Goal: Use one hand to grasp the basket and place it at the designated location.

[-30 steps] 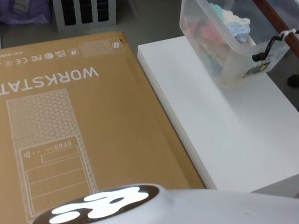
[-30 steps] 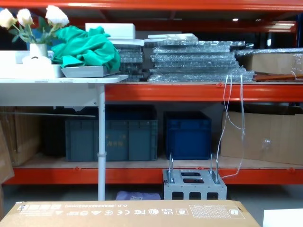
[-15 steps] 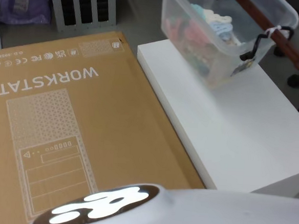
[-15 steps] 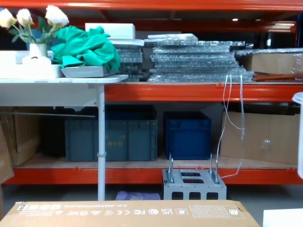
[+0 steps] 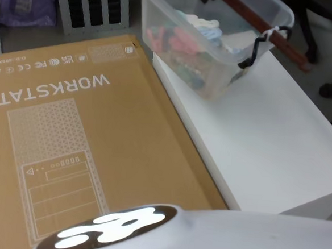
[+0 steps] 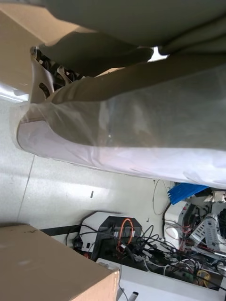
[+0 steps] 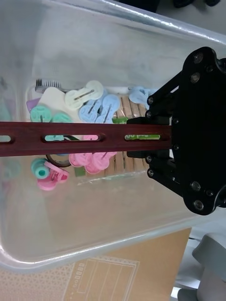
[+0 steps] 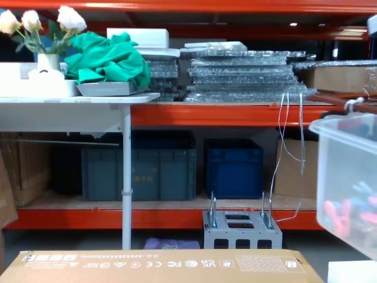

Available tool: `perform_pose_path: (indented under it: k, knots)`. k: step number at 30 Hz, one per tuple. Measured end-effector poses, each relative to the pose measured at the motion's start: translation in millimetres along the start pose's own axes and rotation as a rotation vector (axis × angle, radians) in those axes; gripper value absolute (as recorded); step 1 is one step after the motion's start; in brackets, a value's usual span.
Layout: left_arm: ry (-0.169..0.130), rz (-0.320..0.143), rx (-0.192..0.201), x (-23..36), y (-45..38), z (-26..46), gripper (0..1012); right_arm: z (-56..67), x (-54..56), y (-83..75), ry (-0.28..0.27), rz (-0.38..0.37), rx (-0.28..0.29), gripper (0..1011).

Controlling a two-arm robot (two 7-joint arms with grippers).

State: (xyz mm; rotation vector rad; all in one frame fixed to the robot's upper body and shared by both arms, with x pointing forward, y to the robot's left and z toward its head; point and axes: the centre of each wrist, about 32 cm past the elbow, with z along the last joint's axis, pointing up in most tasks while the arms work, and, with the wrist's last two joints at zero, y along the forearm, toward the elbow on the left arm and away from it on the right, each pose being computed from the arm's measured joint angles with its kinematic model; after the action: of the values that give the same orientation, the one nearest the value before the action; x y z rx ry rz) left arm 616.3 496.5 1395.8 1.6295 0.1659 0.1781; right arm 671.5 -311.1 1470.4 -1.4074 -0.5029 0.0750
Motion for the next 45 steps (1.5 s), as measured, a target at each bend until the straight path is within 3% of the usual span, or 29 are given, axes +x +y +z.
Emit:
perform_pose_path:
  k: [15, 37, 45]
  knots:
    - [-0.001, 0.0, 0.0, 0.0, 0.0, 0.2, 0, 37.1, 30.4, 17.3, -0.153, 0.019, 0.057, 232]
    - [0.0, 0.0, 0.0, 0.0, 0.0, 0.1, 0, 88.0, 58.4, 42.0, -0.367, 0.059, 0.13, 232]
    - [-0.001, 0.0, 0.0, 0.0, 0.0, 0.2, 0, 120.5, 71.7, 52.6, -0.488, 0.078, 0.168, 232]
